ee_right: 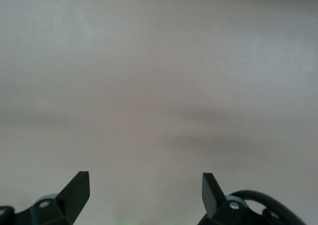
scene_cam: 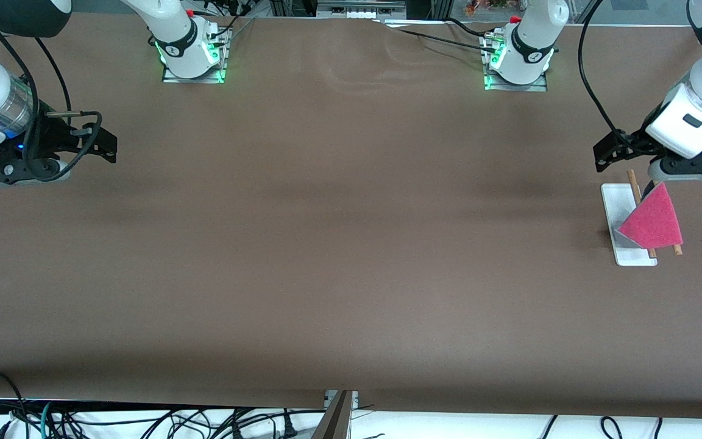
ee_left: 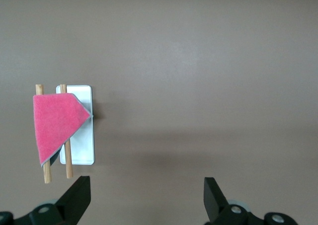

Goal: Pass towel and hang on rack

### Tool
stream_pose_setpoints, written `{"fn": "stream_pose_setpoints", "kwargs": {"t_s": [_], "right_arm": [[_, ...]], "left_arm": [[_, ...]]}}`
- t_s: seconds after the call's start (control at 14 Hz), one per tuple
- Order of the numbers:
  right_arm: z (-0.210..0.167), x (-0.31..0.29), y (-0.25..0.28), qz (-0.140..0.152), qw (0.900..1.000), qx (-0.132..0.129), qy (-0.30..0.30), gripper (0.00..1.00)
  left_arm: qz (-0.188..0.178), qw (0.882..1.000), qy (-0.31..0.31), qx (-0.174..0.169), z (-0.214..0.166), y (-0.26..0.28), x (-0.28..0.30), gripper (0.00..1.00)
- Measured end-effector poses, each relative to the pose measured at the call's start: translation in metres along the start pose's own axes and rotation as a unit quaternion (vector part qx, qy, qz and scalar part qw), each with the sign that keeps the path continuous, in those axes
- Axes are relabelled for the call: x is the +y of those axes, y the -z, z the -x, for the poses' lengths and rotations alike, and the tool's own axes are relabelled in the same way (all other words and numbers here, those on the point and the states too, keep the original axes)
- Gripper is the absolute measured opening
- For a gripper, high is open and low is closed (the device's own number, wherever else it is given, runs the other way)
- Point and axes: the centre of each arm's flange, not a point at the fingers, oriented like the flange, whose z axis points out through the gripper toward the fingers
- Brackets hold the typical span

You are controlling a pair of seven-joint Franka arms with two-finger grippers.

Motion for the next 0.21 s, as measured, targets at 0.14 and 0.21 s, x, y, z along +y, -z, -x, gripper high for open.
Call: {"fn": "stream_pose_setpoints", "kwargs": {"t_s": [0.14,0.21], "right_arm": [[0.0,0.0,0.0,0.0,1.0,0.0,0.0,1.0],[0.0,0.0,0.0,0.0,1.0,0.0,0.0,1.0]], "left_arm": [[0.0,1.0,0.0,-0.001,0.0011,-0.003,-0.0008,1.0],[0.0,1.0,0.0,-0.003,0.0013,-0.005,-0.0007,1.0]]}}
